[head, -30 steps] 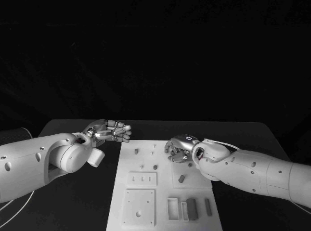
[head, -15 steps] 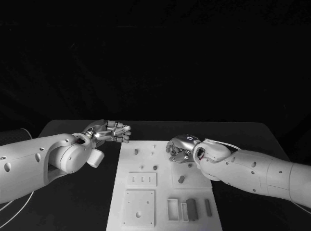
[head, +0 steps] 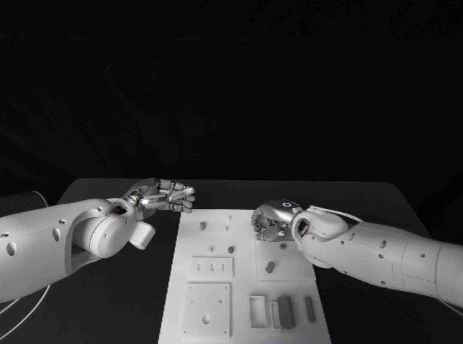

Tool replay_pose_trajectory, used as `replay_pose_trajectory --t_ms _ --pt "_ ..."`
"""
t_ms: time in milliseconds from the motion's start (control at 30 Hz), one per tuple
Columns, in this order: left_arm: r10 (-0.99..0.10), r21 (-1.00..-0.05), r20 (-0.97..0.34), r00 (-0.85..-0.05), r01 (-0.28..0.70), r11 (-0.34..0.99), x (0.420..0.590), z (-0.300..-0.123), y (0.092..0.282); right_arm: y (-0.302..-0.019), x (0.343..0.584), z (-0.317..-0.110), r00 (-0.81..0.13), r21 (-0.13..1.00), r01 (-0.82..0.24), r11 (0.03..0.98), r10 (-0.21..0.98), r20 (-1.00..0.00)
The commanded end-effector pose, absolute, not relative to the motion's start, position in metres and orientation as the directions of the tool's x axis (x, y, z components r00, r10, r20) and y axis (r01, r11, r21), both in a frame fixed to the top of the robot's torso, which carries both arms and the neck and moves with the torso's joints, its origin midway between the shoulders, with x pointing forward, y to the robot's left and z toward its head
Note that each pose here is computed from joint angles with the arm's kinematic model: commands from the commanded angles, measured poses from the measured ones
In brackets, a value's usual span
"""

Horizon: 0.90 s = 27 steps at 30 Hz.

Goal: Assemble the parts on the task board

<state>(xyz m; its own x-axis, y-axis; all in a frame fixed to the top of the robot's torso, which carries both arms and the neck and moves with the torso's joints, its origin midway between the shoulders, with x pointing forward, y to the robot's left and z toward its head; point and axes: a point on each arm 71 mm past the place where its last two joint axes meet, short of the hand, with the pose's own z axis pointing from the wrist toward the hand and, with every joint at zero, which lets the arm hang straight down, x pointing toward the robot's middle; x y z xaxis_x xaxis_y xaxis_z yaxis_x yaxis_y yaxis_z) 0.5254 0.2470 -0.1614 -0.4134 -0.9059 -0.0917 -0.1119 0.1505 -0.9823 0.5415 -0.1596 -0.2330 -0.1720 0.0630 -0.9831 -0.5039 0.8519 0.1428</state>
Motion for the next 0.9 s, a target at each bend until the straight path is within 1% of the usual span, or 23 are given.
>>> replay_pose_trajectory --t_ms 33,500,900 --pt "-0.904 -0.984 -0.092 -0.418 -0.102 0.148 0.5255 -0.1598 0.2453 -0.1615 0.5419 -0.2333 -0.174 0.131 -0.510 0.850 0.047 -0.984" --pt "-0.903 -0.984 -0.092 -0.419 -0.103 0.148 0.5257 -0.1598 0.2449 -0.1640 0.5453 -0.2323 -0.165 0.118 -0.507 0.854 0.038 -0.986" --pt "-0.903 -0.984 -0.092 -0.419 -0.103 0.148 0.5258 -0.1599 0.2451 -0.1620 0.5437 -0.2332 -0.173 0.111 -0.518 0.848 0.023 -0.985"
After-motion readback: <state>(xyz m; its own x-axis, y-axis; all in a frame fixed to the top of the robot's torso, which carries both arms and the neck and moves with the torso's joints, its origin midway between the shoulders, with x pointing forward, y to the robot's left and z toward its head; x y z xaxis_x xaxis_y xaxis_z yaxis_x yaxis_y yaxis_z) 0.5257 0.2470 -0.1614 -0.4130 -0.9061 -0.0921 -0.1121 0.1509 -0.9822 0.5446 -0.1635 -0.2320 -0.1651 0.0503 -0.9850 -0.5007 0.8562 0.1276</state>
